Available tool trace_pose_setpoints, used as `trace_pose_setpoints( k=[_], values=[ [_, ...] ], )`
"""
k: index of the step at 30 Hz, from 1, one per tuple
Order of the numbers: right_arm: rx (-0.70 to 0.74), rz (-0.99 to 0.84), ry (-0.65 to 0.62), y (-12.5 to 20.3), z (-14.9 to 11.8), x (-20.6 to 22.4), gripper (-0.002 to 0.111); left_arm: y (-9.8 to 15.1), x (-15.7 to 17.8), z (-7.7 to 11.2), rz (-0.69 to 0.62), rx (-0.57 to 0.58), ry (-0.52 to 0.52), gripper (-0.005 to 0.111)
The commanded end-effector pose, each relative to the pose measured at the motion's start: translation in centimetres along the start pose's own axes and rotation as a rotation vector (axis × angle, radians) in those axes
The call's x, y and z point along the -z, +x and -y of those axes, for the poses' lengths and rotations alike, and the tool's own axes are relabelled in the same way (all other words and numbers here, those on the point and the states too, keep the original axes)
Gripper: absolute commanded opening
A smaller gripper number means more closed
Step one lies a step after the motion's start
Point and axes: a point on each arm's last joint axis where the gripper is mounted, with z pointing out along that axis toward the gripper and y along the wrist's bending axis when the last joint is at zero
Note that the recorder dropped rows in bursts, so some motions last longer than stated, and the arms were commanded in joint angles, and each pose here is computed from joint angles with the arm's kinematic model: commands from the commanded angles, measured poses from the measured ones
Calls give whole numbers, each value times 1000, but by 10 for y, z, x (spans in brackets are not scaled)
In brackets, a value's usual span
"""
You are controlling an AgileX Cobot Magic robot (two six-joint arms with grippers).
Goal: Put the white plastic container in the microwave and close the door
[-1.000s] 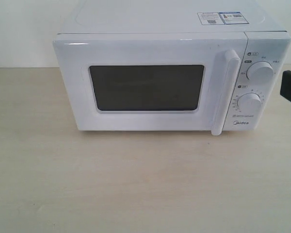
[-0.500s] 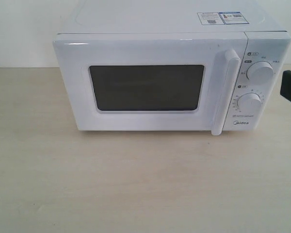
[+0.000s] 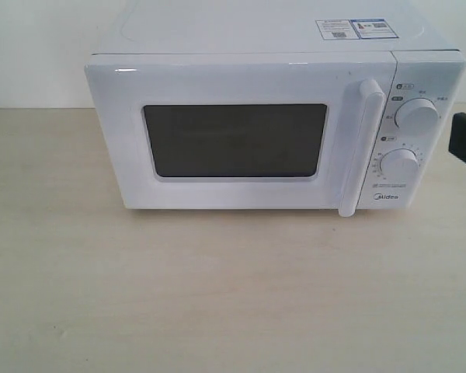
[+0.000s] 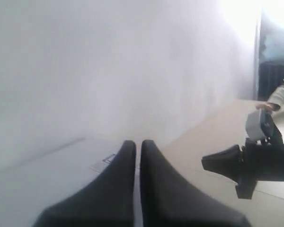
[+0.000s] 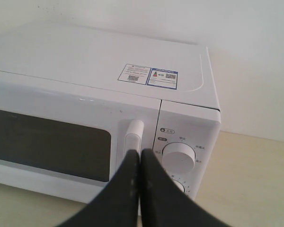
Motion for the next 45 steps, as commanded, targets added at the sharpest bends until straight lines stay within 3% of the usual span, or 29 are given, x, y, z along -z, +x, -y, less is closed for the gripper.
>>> trace_pose_setpoints(
  k=[1,7,17,22,27,31,35,39,45],
  values=[
    [0,4,2,1,1,0,0,8,26,8,58,-20,-93,4],
    [0,4,2,1,1,0,0,32,40,16,68,19,-157,4],
    [0,4,2,1,1,0,0,74,41,13,13,90,-226,4],
    [0,4,2,1,1,0,0,106,57,16,-62,-112,-316,4],
    [0,4,2,1,1,0,0,141,71,11,58,-119,-471,4],
    [0,4,2,1,1,0,0,166,67,2,23,-72,-510,4],
    [0,4,2,1,1,0,0,188,64,-5,25,82,-542,4],
    [0,4,2,1,1,0,0,192,64,-5,35,161,-536,4],
    [0,4,2,1,1,0,0,201,65,-8,-17,181,-572,4]
  ],
)
